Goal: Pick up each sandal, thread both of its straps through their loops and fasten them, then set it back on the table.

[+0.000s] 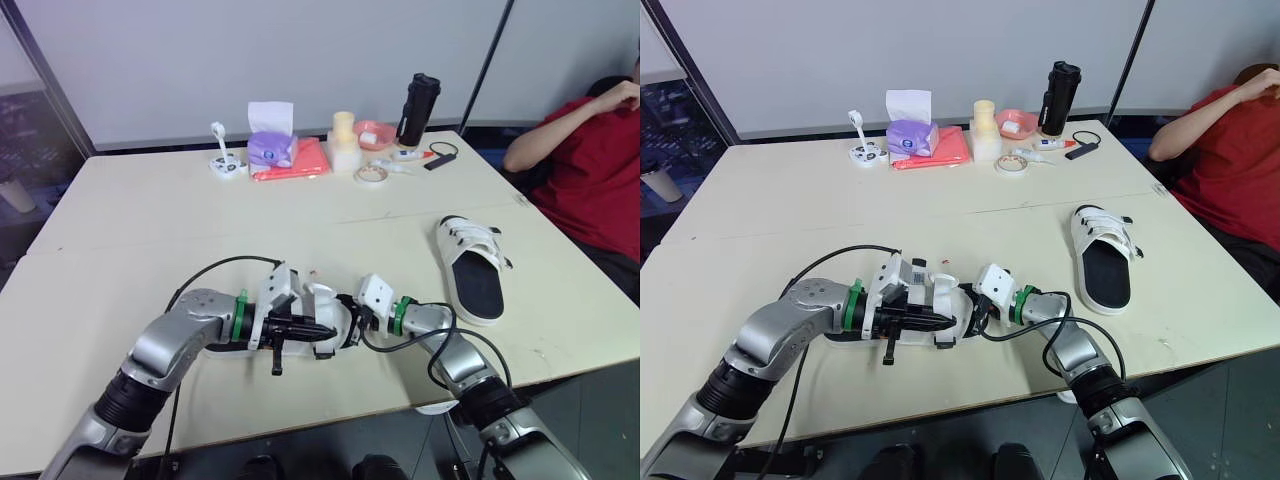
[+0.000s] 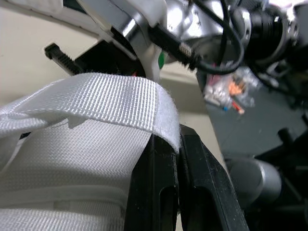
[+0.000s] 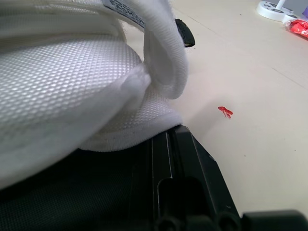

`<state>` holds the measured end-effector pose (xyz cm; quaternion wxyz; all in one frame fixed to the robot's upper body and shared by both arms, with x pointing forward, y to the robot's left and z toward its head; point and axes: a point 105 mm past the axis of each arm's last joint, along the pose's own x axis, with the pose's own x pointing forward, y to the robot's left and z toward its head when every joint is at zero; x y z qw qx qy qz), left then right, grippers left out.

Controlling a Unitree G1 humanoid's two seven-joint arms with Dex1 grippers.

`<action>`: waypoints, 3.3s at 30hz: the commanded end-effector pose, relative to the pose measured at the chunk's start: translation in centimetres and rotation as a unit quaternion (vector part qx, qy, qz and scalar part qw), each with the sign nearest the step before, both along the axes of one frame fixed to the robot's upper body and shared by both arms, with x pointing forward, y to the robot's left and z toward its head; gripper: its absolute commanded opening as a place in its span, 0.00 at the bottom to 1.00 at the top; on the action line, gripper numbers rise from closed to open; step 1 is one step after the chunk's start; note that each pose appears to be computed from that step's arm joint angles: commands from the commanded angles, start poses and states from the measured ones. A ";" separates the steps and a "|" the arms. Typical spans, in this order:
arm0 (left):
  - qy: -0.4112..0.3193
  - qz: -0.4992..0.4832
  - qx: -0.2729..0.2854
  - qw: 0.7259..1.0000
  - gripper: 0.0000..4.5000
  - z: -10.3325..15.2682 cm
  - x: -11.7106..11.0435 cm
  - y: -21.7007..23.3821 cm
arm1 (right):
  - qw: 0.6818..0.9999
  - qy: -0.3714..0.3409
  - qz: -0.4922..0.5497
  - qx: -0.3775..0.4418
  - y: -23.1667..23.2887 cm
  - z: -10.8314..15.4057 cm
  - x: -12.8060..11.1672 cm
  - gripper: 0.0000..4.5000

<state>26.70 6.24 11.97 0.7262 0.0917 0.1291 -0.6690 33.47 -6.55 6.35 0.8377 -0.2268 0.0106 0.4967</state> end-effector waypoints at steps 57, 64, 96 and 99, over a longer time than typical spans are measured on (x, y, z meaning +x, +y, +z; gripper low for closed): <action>0.140 0.064 -0.020 0.988 0.74 -1.0 -2.6 1.1 | 0.980 0.151 -0.065 -0.109 -4.4 -9.4 -2.3 0.00; 0.145 0.086 -0.032 0.985 0.74 -1.1 -2.1 0.5 | 0.981 0.150 -0.064 -0.109 -4.2 -9.4 -2.3 0.00; 0.205 0.011 0.059 0.977 0.00 -4.3 -5.9 3.0 | 0.980 0.149 -0.063 -0.118 -4.5 -9.7 -2.5 0.00; 0.216 -0.005 0.068 0.974 0.00 -4.5 -6.5 3.4 | 0.980 0.150 -0.063 -0.119 -4.5 -9.7 -2.5 0.00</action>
